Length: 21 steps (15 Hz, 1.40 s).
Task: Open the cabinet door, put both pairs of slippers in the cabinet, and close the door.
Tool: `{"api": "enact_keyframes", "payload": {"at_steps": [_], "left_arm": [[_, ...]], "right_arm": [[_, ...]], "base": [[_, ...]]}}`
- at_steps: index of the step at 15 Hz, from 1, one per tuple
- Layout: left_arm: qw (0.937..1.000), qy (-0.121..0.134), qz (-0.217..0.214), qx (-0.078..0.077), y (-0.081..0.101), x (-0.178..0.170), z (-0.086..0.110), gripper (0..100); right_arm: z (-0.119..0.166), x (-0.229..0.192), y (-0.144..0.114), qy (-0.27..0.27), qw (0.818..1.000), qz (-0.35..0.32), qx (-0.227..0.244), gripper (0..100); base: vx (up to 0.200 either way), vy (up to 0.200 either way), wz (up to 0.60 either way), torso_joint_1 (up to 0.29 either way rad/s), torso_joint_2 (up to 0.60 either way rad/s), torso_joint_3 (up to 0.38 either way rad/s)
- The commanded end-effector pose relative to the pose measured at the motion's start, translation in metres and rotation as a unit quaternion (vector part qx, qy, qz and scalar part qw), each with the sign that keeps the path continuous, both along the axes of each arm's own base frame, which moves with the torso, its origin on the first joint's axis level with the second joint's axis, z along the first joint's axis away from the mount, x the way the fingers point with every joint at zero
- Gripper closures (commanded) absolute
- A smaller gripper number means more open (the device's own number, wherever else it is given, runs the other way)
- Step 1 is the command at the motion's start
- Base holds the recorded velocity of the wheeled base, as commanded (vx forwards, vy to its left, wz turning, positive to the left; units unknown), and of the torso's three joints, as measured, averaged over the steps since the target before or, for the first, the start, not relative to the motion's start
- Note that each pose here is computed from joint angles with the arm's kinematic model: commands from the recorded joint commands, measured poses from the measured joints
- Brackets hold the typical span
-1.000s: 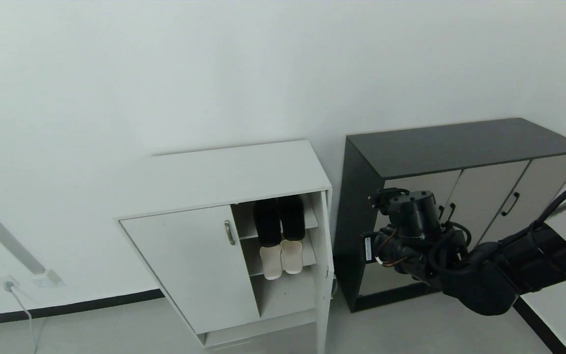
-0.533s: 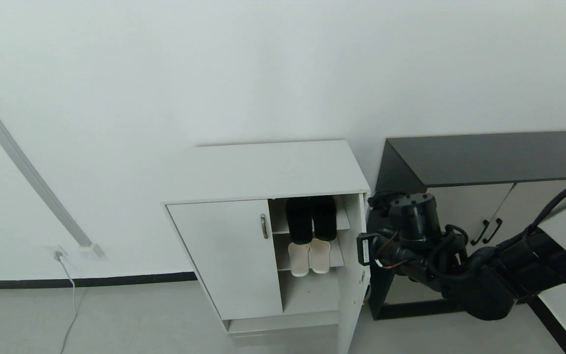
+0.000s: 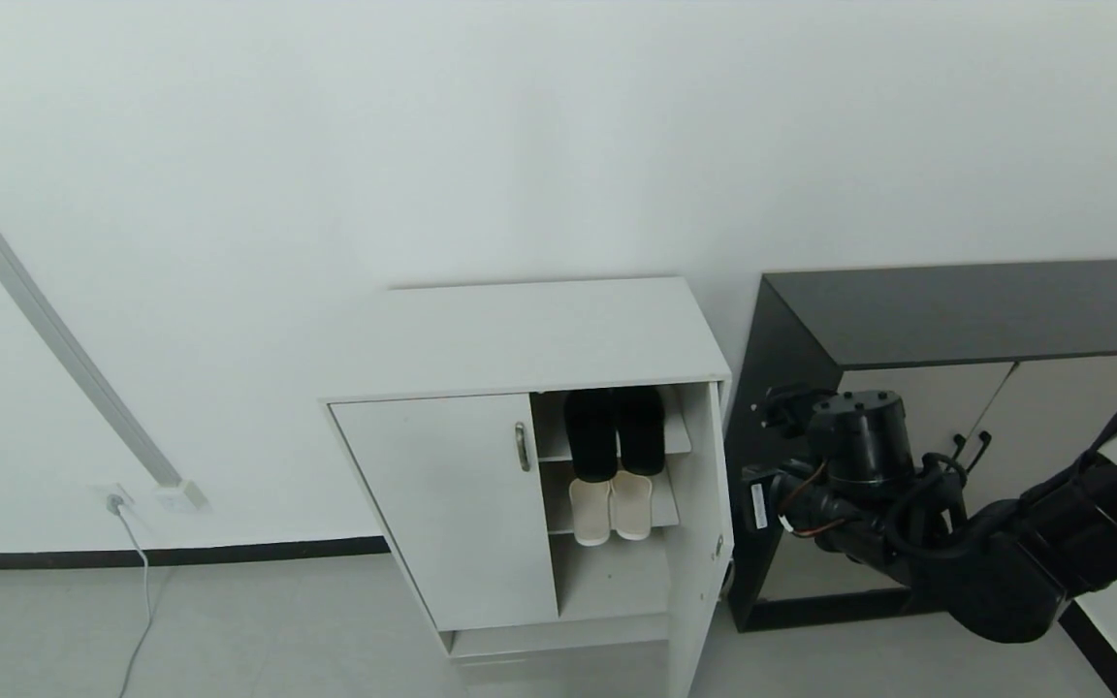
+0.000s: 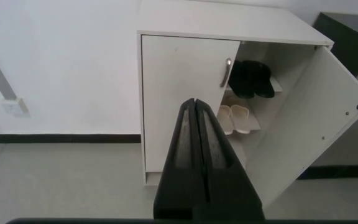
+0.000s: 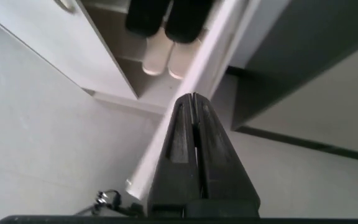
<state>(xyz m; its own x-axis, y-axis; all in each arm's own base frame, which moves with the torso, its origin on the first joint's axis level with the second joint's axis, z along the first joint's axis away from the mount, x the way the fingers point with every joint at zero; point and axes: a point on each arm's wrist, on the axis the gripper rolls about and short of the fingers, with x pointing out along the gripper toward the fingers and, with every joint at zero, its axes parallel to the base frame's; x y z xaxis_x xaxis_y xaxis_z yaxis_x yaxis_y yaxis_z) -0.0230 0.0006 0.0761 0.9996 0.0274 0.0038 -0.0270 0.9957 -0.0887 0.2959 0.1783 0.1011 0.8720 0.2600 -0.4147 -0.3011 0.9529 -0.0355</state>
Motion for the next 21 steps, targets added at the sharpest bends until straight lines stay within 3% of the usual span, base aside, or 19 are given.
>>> {"api": "enact_keyframes", "payload": {"at_steps": [1, 5, 9, 16, 18, 21], "left_arm": [[1.0000, 0.000, 0.001, 0.000, 0.000, 0.000, 0.000, 100], [1.0000, 0.000, 0.001, 0.000, 0.000, 0.000, 0.000, 100], [1.0000, 0.000, 0.001, 0.000, 0.000, 0.000, 0.000, 100], [1.0000, 0.000, 0.001, 0.000, 0.000, 0.000, 0.000, 100], [1.0000, 0.000, 0.001, 0.000, 0.000, 0.000, 0.000, 100], [1.0000, 0.000, 0.001, 0.001, 0.000, 0.000, 0.000, 100]], "right_arm": [[-0.012, -0.001, -0.002, 0.017, 1.000, -0.001, -0.012, 100], [-0.042, 0.008, 0.002, 0.047, 0.998, -0.003, -0.031, 100], [-0.045, 0.026, 0.022, 0.026, 0.999, 0.012, -0.014, 100], [-0.025, 0.035, 0.051, -0.032, 0.995, 0.080, 0.056, 100], [-0.027, 0.027, 0.048, -0.049, 0.991, 0.099, 0.074, 100], [-0.042, 0.001, 0.033, -0.053, 0.976, 0.181, 0.108, 100]], "base": [[0.000, 0.000, 0.00, 0.000, 0.00, 0.000], [0.000, 0.000, 0.00, 0.000, 0.00, 0.000], [0.000, 0.000, 0.00, 0.000, 0.00, 0.000], [0.000, 0.000, 0.00, 0.000, 0.00, 0.000], [0.000, 0.000, 0.00, 0.000, 0.00, 0.000], [0.000, 0.000, 0.00, 0.000, 0.00, 0.000]]}}
